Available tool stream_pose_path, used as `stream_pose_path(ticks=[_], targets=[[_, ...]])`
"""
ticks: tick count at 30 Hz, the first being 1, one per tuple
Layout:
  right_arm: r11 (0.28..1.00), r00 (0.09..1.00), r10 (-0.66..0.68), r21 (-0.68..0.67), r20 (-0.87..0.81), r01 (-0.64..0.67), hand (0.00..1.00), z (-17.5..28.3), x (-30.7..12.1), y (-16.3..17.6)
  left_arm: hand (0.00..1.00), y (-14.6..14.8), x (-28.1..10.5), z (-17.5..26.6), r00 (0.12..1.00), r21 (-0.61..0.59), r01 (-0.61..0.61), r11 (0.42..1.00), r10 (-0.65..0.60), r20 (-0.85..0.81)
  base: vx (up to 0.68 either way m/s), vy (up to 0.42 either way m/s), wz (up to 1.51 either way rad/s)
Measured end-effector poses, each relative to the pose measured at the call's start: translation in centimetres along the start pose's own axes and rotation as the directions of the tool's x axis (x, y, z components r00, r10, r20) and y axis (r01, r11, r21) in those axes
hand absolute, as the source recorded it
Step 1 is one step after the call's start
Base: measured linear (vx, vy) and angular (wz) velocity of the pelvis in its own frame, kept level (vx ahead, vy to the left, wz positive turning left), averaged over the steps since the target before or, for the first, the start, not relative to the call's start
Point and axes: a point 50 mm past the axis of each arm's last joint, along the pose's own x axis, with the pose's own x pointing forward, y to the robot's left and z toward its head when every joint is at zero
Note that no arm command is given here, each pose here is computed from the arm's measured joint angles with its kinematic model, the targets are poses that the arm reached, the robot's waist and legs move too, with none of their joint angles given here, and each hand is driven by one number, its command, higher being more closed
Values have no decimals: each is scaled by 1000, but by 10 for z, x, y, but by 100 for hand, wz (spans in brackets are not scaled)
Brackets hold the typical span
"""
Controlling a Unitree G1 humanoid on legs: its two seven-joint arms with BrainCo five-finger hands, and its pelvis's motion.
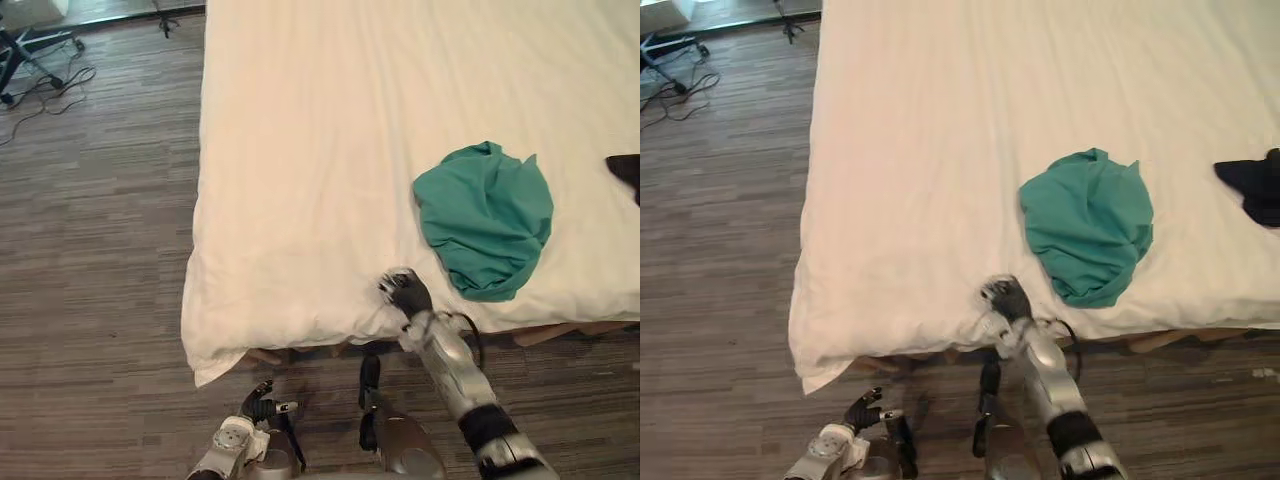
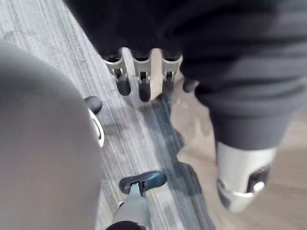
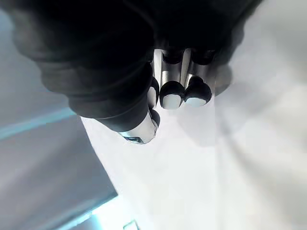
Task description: Tidy the bed and pick cloth on bed and put in laundry
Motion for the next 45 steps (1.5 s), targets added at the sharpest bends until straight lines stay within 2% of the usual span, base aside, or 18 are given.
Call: stream_pose_path(ticks=[1,2,4,6,7,8,10,13,15,20,22,23,25,28,31,35,39,45], targets=[[984,977,-174,9,-125,177,100,-30,-27,-30,0,2,-1,-1,1000,12,-5,1000,5,-3,103,107,-31],[957,932,-282,-3,-226,289,0,-52,-47,-48,0,4,-1,-3,1000,22,-10,1000,10,-8,89,94,-30],[817,720,-544,-76,-430,571,0,-98,-115,-92,0,13,-3,-6,999,8,-49,999,49,-16,101,98,-35],[690,545,-665,-140,-510,710,0,-116,-160,-113,0,20,-5,-9,997,8,-69,998,69,-22,85,70,-42],[578,407,-735,-187,-543,794,0,-125,-193,-124,0,29,-6,-11,995,8,-92,996,92,-27,40,30,-39],[513,325,-770,-230,-549,827,0,-128,-214,-129,0,34,-7,-11,994,3,-109,994,109,-28,32,22,-35],[450,243,-793,-268,-559,852,0,-132,-239,-129,0,40,-8,-10,992,2,-123,992,123,-23,-10,6,-28],[442,217,-771,-258,-598,859,0,-142,-252,-120,0,38,-8,-11,992,2,-118,993,118,-38,-43,-2,-12],[481,267,-738,-206,-620,852,0,-146,-248,-112,0,32,-10,-20,992,-4,-103,995,102,-77,-69,7,-28],[682,484,-607,-99,-631,725,0,-149,-207,-95,0,23,-20,-43,985,-76,-119,990,108,-135,-73,-15,-90],[775,621,-573,-106,-534,623,0,-128,-172,-101,0,20,-22,-46,978,-119,-173,978,157,-137,-62,89,-208],[790,648,-564,-107,-512,603,0,-123,-165,-101,0,18,-23,-49,977,-121,-174,977,156,-149,-123,169,-167],[811,692,-544,-87,-475,578,0,-119,-152,-94,0,19,-24,-53,971,-118,-190,975,169,-167,-214,217,-154],[797,685,-554,-63,-474,601,0,-124,-149,-86,0,25,-19,-44,970,-98,-204,974,188,-157,-277,250,-131],[833,761,-531,-65,-373,550,0,-117,-125,-66,0,35,-11,-26,975,-52,-199,979,192,-115,-224,214,-161],[820,736,-561,-138,-378,555,0,-116,-117,-72,0,42,-7,-13,975,-48,-209,977,204,-88,-106,64,-155],[847,789,-530,-143,-311,513,0,-95,-91,-87,0,42,-3,-6,980,-38,-183,982,180,-80,-204,11,-105],[928,857,-369,-94,-359,360,0,-105,-81,-62,0,46,-11,-29,972,-17,-183,983,178,-157,16,-140,-63]])
